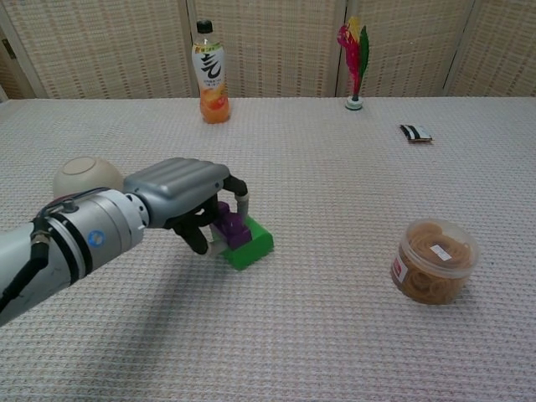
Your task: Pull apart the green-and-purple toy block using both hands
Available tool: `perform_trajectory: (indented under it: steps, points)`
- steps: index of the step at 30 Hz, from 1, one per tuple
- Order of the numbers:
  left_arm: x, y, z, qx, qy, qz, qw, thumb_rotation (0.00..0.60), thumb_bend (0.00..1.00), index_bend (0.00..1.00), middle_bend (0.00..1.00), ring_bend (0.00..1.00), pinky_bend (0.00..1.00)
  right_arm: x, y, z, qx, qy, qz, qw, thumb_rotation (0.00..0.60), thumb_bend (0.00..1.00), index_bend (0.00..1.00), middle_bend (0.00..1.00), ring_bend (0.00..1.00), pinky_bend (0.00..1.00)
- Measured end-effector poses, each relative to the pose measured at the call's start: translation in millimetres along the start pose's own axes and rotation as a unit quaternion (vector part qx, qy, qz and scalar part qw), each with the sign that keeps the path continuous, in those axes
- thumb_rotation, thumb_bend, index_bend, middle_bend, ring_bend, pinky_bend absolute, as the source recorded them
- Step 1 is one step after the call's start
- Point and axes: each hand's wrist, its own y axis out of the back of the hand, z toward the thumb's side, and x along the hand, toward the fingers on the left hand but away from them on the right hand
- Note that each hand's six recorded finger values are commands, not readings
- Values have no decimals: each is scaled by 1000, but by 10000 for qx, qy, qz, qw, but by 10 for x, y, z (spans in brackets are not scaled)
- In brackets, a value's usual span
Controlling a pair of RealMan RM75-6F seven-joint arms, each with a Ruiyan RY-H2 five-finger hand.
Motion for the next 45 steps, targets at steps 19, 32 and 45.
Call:
perform_trajectory:
  steps: [19,32,45]
  points:
    - [-91,35,-83,201,-74,262,9994,600,404,725,1000,1000,1000,-13,-46,71,19,105,67,9999,600,239,0,0,0,0]
    - [-243,216,-72,132,-231,811,9964,600,440,760,1000,1000,1000,-6,-51,130,-103,344,28,9993,600,240,0,0,0,0]
    - [-674,762,15,-338,-332,1287,9906,600,448,760,1000,1000,1000,-469,-328,723,-2009,1575,1059,9610,600,239,0,0,0,0]
